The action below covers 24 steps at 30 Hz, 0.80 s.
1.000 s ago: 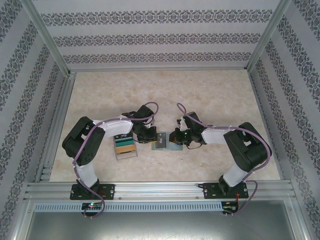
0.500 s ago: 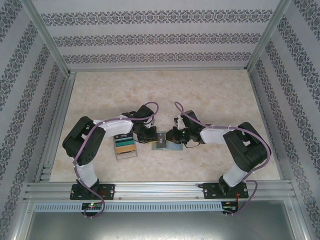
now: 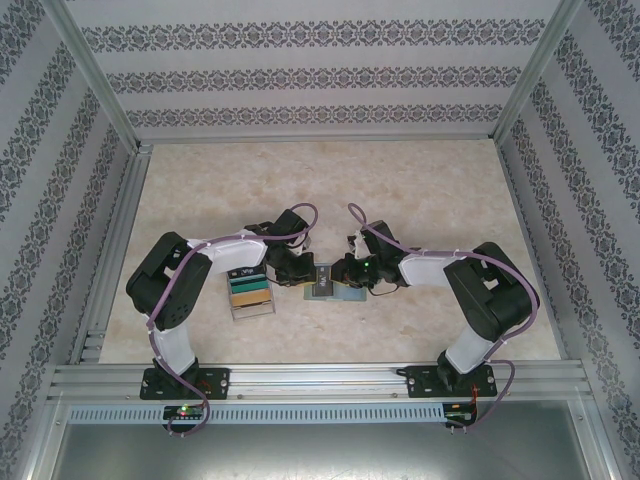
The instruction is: Take the credit cards out of the card holder
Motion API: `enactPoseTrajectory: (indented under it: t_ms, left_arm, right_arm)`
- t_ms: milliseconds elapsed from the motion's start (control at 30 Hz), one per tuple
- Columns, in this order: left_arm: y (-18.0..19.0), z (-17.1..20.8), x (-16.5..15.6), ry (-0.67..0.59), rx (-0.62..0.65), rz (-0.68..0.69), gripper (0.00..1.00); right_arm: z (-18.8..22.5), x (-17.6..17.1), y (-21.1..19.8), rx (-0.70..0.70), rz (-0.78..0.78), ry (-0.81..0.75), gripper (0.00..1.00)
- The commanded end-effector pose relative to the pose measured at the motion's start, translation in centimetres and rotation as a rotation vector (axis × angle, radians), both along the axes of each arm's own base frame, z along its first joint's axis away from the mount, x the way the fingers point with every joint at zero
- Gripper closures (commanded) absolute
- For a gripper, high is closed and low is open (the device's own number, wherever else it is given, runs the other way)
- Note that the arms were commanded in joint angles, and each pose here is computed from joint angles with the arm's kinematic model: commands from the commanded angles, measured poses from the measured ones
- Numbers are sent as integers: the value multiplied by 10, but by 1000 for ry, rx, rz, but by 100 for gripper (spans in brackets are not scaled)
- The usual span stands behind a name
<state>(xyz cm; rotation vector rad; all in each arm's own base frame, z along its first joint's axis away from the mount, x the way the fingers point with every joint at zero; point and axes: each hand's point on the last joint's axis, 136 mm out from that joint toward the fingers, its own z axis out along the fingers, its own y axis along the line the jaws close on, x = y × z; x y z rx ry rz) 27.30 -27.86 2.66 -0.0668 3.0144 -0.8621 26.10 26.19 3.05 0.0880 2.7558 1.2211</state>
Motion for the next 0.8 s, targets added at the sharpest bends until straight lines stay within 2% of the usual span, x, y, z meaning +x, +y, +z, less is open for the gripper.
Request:
enactPoseTrajectory:
  t_ms: [0,767]
  left_arm:
    - [12,-21,-11,53,75,-17,90]
    - [14,-23,-12,59,91,-21,91]
  right_arm:
    - [-1,-1,2,-8,14,-10,80]
    - [5,-1,-14,-6,-29,-30,84]
